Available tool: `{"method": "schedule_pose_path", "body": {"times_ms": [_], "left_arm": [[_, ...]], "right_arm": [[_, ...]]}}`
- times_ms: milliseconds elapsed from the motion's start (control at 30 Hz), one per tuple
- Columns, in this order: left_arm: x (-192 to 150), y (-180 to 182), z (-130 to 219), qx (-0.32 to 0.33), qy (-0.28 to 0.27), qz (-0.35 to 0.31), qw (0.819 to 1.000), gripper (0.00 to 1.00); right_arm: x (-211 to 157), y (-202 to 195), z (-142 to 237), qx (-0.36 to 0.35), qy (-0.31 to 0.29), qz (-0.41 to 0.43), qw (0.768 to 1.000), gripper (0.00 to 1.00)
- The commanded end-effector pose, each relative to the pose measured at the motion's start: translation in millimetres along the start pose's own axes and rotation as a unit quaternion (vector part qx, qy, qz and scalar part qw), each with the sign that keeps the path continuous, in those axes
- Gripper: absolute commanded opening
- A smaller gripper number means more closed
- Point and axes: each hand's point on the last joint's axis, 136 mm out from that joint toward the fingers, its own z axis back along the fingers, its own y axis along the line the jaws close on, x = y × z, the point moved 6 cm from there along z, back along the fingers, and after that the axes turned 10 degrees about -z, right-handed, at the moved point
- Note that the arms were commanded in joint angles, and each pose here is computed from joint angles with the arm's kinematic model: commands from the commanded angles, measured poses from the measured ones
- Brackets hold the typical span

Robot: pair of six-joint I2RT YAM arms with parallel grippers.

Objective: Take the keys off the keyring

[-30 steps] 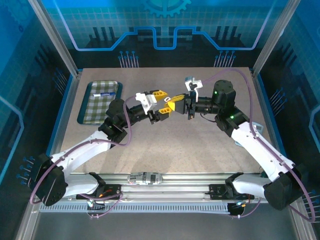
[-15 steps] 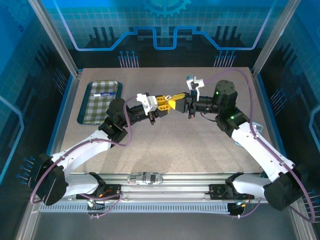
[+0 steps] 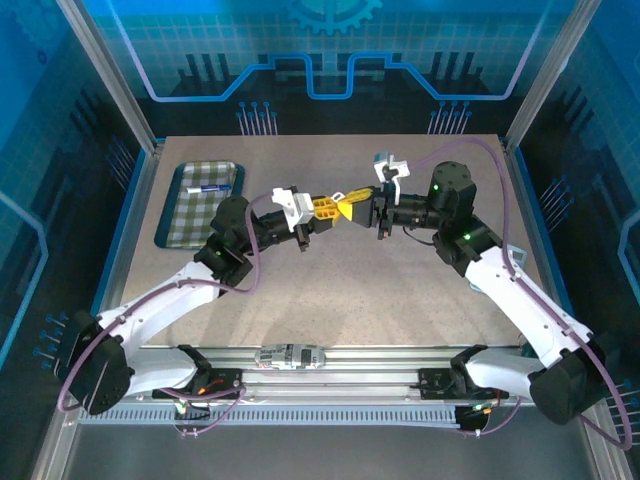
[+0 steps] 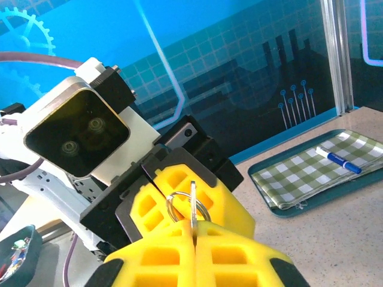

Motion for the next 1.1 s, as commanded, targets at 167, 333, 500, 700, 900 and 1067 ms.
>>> {"method": "schedule_pose_path", "body": {"times_ms": [167, 333, 500, 700, 900, 1067], "left_arm": [[27.7, 7.6, 7.8, 0.003, 0.009, -0.015, 1.000, 0.00], [31.5, 10.0, 8.9, 0.006, 0.028, 0.008, 1.000, 0.00], [36.0, 12.6, 9.5, 0.010, 0.028, 0.039, 0.999, 0.00], [37.8, 13.6, 7.5, 0.004, 0.029, 0.077, 0.997, 0.00], [43.2, 16.9, 8.4, 0.008, 0.023, 0.110, 0.994, 0.00], [49.6, 17.3, 8.3, -0.006, 0.022, 0.131, 0.991, 0.00]], "right_arm": [[-10.5, 5.9, 8.2, -0.058, 0.007, 0.097, 0.994, 0.00], [-18.4, 12.6, 7.8, -0.094, 0.006, 0.166, 0.982, 0.00], [-22.4, 19.8, 9.4, -0.121, -0.004, 0.224, 0.967, 0.00], [-25.0, 22.4, 10.8, -0.172, -0.010, 0.281, 0.944, 0.00], [-32.1, 26.5, 8.8, -0.212, -0.015, 0.353, 0.911, 0.00], [-45.3, 27.3, 7.0, -0.237, -0.016, 0.425, 0.874, 0.00]]}}
